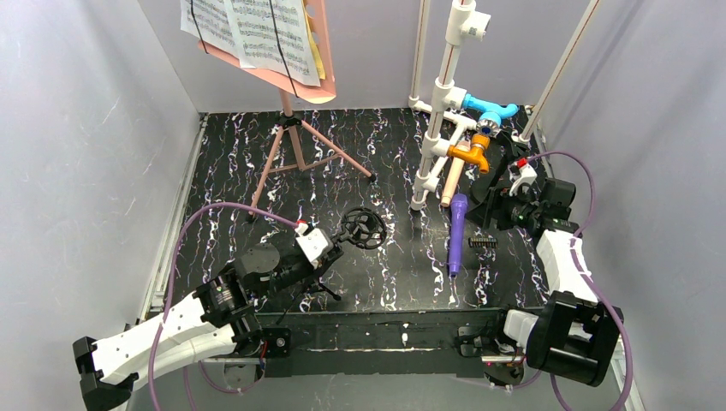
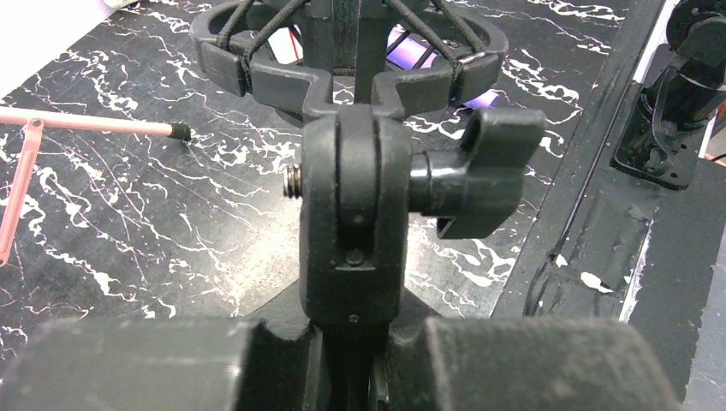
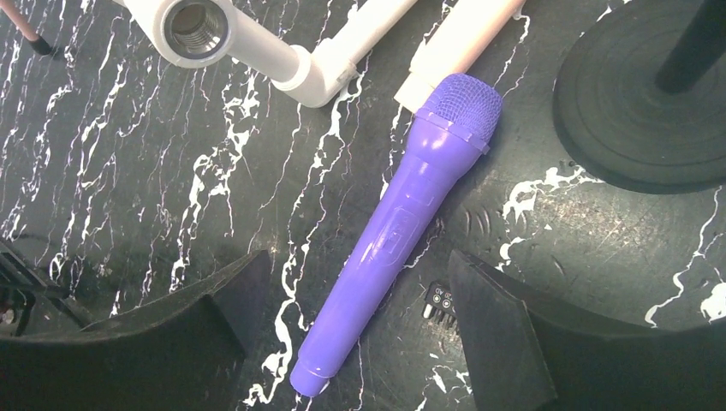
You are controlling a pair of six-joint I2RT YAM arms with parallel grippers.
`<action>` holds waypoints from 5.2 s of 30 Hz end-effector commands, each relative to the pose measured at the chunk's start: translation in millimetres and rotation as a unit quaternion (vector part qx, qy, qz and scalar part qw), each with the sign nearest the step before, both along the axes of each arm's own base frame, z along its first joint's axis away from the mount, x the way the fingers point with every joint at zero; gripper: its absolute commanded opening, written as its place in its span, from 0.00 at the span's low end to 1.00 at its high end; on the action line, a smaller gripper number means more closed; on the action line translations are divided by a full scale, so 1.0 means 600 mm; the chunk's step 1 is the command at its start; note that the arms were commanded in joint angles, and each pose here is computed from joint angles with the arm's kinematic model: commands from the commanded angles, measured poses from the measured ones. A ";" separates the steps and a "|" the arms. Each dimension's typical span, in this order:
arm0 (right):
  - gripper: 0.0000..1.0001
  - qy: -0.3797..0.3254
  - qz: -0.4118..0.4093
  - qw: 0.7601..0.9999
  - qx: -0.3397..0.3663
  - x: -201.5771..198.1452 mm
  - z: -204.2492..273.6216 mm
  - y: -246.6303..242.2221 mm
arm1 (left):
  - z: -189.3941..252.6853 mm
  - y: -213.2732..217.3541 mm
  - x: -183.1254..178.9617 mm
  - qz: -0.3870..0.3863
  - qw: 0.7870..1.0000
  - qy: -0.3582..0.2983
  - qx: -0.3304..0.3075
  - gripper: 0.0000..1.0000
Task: Pack up the instrument practice props
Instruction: Place the microphone at the center of the board, then unscrew the knob on the microphone stand.
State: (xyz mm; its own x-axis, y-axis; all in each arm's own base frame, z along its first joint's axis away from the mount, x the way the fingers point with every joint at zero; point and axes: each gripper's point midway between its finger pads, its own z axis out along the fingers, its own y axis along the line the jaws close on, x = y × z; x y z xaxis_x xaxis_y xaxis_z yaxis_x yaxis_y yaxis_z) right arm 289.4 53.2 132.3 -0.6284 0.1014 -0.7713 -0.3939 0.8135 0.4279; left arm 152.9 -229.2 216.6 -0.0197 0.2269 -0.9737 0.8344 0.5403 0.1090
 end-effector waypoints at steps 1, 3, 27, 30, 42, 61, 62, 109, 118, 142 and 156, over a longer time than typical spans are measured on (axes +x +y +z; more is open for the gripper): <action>0.85 0.000 0.019 1.000 0.004 -0.002 -0.002 0.006 | 0.040 -0.010 0.003 -0.004 0.999 -0.022 -0.044 0.00; 0.84 0.005 0.021 1.000 0.005 -0.003 -0.009 0.009 | 0.038 -0.010 0.003 -0.004 0.999 -0.020 -0.044 0.00; 0.84 -0.024 0.062 0.998 -0.006 -0.019 -0.032 0.055 | 0.036 -0.028 0.005 -0.010 0.998 -0.007 -0.059 0.00; 0.84 -0.049 0.081 0.996 0.000 -0.027 -0.012 0.064 | 0.040 -0.036 0.006 -0.013 0.998 -0.008 -0.068 0.00; 0.86 -0.059 0.100 0.993 0.013 -0.037 0.008 0.075 | 0.047 -0.062 0.011 -0.023 0.996 0.001 -0.085 0.00; 0.87 -0.156 0.185 0.970 -0.001 -0.101 0.103 0.102 | 0.047 -0.061 0.012 -0.010 0.992 0.018 -0.125 0.00; 0.86 -0.161 0.192 0.968 0.005 -0.108 0.108 0.107 | 0.047 -0.061 0.012 -0.009 0.992 0.018 -0.126 0.00; 0.98 -0.258 0.593 0.755 -0.110 -0.273 0.077 0.231 | 0.064 -0.119 0.004 -0.057 0.984 0.056 -0.161 0.00; 0.98 -0.267 0.582 0.764 -0.077 -0.276 0.081 0.254 | 0.081 -0.122 0.005 -0.060 0.982 0.046 -0.176 0.00; 0.99 -0.299 0.457 0.836 0.055 -0.247 0.162 0.381 | 0.179 -0.107 0.006 -0.050 0.954 0.030 -0.294 0.00; 0.98 -0.262 0.379 0.873 0.159 -0.229 0.234 0.397 | 0.259 -0.110 0.054 0.012 0.910 0.046 -0.412 0.00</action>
State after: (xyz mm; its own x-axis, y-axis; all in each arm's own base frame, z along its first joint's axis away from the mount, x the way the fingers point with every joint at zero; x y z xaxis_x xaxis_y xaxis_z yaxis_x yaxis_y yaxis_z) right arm 147.5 287.7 248.1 -0.1657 -0.0221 -0.9859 -0.9820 0.0953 0.1629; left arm 178.7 -304.8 301.8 -0.1764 -0.3761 -0.9096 0.8108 0.4684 -0.3509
